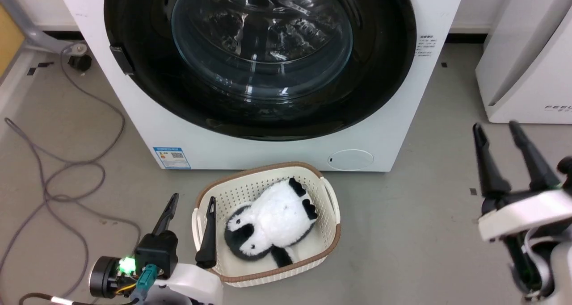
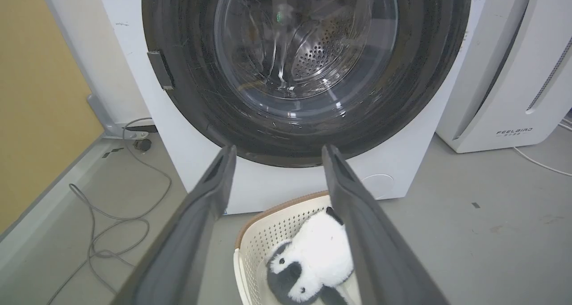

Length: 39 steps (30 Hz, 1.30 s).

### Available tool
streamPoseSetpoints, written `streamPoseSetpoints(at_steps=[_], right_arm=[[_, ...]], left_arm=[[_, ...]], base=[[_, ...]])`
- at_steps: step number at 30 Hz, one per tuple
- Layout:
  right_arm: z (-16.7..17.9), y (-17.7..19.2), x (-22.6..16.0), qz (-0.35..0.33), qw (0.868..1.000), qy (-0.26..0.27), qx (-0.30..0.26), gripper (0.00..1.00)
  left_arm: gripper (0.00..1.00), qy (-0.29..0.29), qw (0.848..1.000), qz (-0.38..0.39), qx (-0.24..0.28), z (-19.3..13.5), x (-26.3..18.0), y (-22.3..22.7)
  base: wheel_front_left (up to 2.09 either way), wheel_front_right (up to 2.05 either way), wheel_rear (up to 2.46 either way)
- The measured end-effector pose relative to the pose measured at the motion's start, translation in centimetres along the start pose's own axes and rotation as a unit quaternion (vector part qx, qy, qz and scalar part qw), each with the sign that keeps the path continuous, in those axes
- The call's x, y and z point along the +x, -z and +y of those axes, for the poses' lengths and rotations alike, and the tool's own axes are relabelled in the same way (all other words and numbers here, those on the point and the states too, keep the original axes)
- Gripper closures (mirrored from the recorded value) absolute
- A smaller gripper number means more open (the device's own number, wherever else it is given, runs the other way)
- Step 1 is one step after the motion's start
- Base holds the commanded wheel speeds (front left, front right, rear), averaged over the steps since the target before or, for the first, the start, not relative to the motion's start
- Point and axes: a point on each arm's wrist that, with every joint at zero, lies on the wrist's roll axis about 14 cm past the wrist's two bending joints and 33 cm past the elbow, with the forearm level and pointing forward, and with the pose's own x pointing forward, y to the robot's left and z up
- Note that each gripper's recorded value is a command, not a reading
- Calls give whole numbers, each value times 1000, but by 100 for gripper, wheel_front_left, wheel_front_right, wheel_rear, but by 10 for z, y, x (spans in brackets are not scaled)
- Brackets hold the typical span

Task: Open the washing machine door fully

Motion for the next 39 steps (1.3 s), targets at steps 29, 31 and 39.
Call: streamPoseSetpoints(at_steps=[29,31,39], right_arm=[[-33,2,134,57,983,15,171,100],[-34,7,144,71,980,16,185,100],[-19,27,179,126,965,-3,228,100]], left_arm=[[0,-7,1000,6,-10,1,22,19],[0,-6,1000,5,-11,1,24,20],[0,-13,1000,11,-14,3,28,27]], base=[[0,0,0],[0,0,0],[0,0,0]])
